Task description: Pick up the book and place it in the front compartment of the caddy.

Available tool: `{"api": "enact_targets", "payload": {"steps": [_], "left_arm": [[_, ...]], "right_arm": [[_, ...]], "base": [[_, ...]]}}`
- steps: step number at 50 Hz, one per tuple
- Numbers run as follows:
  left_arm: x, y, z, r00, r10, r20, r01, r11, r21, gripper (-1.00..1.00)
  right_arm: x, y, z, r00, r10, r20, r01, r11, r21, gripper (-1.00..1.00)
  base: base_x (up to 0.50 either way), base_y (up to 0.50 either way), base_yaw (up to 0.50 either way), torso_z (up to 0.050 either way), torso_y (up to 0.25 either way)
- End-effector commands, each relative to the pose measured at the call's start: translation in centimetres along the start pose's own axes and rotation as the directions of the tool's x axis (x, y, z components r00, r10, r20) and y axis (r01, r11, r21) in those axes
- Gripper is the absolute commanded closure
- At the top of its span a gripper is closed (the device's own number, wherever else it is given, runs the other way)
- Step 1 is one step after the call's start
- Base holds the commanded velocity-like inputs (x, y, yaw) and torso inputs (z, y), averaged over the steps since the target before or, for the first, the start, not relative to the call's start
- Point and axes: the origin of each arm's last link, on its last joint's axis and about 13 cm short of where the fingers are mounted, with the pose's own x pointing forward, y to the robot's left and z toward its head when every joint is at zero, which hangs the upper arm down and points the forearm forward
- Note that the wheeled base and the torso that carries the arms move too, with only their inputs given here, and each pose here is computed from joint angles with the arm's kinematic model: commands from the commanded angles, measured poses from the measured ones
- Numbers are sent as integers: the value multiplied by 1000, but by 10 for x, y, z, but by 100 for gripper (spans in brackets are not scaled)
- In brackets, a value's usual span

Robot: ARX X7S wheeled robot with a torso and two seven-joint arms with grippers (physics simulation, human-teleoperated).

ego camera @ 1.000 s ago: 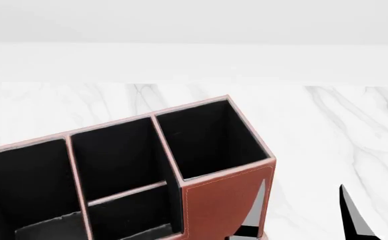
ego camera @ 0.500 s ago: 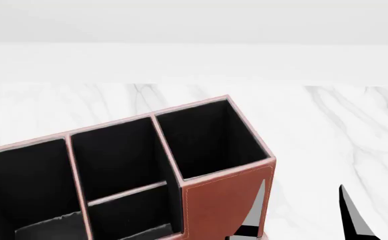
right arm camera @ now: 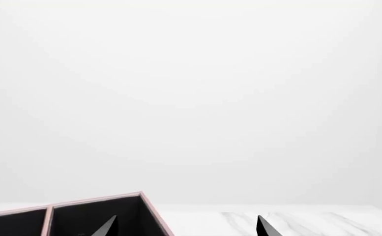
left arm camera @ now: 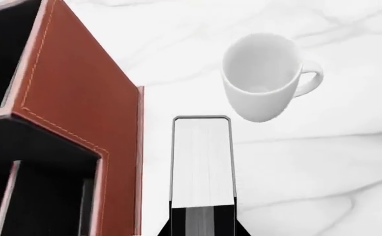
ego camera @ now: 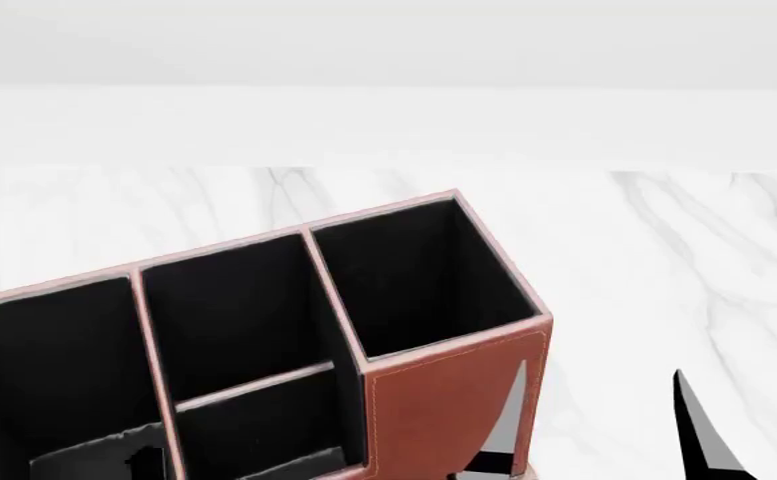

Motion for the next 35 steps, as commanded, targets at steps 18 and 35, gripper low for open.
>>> {"api": "enact_targets", "payload": {"steps": [18,35], "left_arm": [[-78,55,82,984,88,155,-104,990,100,100],[-102,87,120,979,150,136,-174,967,187,100]], "right_arm": [[0,-2,5,1000,-3,31,3,1000,15,-100],[0,-3,4,1000,-8,28,8,1000,15,-100]], "base": [[0,0,0,0,1],[0,0,0,0,1]]}}
